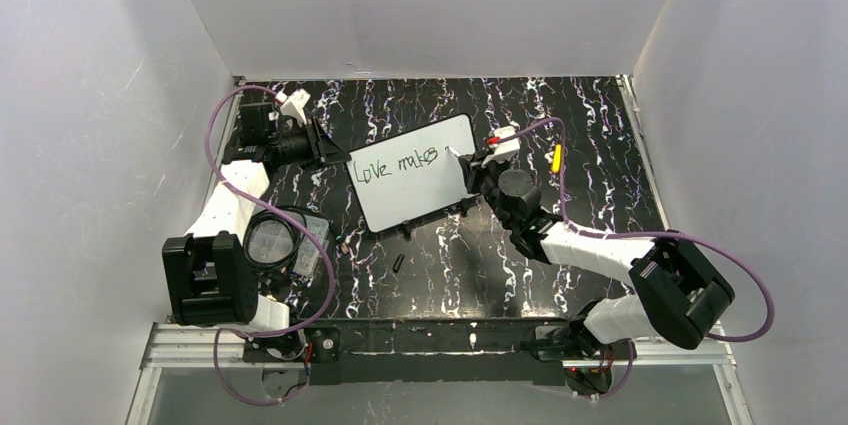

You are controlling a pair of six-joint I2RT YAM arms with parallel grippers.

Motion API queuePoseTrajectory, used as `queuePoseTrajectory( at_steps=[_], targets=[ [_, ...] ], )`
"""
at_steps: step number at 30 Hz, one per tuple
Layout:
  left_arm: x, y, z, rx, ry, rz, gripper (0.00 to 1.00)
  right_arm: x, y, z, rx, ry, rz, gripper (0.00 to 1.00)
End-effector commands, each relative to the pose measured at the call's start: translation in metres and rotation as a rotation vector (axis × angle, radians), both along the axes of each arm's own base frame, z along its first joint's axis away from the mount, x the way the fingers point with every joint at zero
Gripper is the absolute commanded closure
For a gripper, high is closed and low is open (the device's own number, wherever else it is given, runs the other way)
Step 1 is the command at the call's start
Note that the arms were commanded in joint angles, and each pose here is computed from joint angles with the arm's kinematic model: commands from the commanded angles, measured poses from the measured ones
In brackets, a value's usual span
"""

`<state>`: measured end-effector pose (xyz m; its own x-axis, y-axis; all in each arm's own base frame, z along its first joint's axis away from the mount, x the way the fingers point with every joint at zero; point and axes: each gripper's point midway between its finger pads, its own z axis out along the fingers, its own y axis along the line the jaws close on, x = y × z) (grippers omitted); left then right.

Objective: Write a sentence on the whiteboard

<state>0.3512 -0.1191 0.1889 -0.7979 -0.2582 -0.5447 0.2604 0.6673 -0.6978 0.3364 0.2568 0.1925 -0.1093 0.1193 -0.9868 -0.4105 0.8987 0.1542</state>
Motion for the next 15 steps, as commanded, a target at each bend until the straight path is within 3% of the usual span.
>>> queuePoseTrajectory(
  at_steps=[1,15],
  targets=[
    [-0.001,-0.006,0.013,-0.031,-0.016,-0.031,0.81,0.001,-0.006,0.009,0.025,-0.021,-0.021,0.99],
    [-0.002,-0.006,0.013,-0.031,-0.015,-0.031,0.81,-0.012,-0.006,-0.016,0.026,0.048,0.013,0.99]
  ],
)
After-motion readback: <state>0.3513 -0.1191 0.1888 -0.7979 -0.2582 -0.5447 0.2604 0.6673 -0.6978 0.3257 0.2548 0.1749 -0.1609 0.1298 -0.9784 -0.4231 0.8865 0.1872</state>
